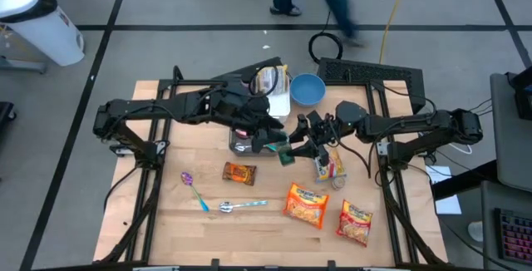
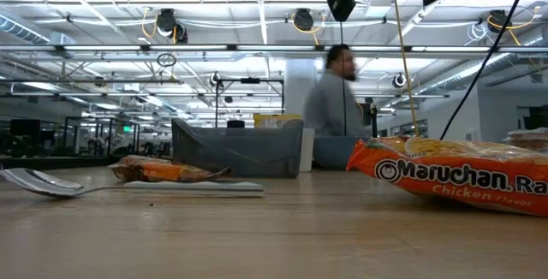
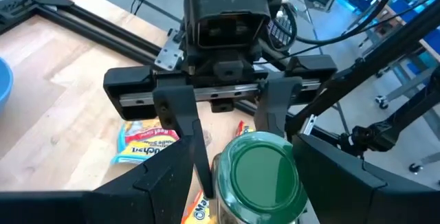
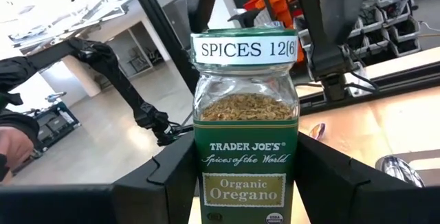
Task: Pick & Place Food Item
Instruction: Put the green seasoning bottle into the top black bin
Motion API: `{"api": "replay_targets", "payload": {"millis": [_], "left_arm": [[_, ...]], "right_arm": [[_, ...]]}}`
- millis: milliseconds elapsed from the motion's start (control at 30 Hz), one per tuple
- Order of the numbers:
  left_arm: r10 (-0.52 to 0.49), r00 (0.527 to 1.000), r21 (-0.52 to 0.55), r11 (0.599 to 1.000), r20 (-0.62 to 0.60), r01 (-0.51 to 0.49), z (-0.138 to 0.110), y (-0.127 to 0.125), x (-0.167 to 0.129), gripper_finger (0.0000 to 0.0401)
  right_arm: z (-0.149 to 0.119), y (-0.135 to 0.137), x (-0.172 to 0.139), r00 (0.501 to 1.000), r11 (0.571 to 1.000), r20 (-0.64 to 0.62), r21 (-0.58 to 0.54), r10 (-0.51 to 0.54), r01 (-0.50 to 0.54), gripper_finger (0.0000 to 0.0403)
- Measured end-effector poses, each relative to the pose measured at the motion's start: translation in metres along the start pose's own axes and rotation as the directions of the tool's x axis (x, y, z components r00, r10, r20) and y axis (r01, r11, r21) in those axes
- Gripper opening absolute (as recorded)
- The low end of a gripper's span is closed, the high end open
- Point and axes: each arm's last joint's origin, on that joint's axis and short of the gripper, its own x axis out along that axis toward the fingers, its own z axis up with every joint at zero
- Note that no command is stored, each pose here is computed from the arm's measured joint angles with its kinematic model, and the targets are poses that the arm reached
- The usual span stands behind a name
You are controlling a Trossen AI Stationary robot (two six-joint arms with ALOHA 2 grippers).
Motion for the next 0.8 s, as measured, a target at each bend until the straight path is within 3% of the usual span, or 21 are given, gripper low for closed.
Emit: {"api": "replay_targets", "payload": {"millis": [333, 800], "left_arm": [[-0.065, 0.998, 0.003, 0.998, 0.015, 0.065, 0.0029, -0.0036, 0.0001, 0.0253], [0.025, 0.998, 0.021, 0.999, -0.063, -0.024, -0.0067, 0.0020, 0.0006, 0.0253]], "right_arm": [[0.0016, -0.0026, -0.0013, 1.000, 1.000, 0.010, 0.002, -0.012, 0.012, 0.0193], [0.0044, -0.0053, -0.0031, 0.999, 1.000, 0.028, 0.003, -0.026, 0.026, 0.0193]]}}
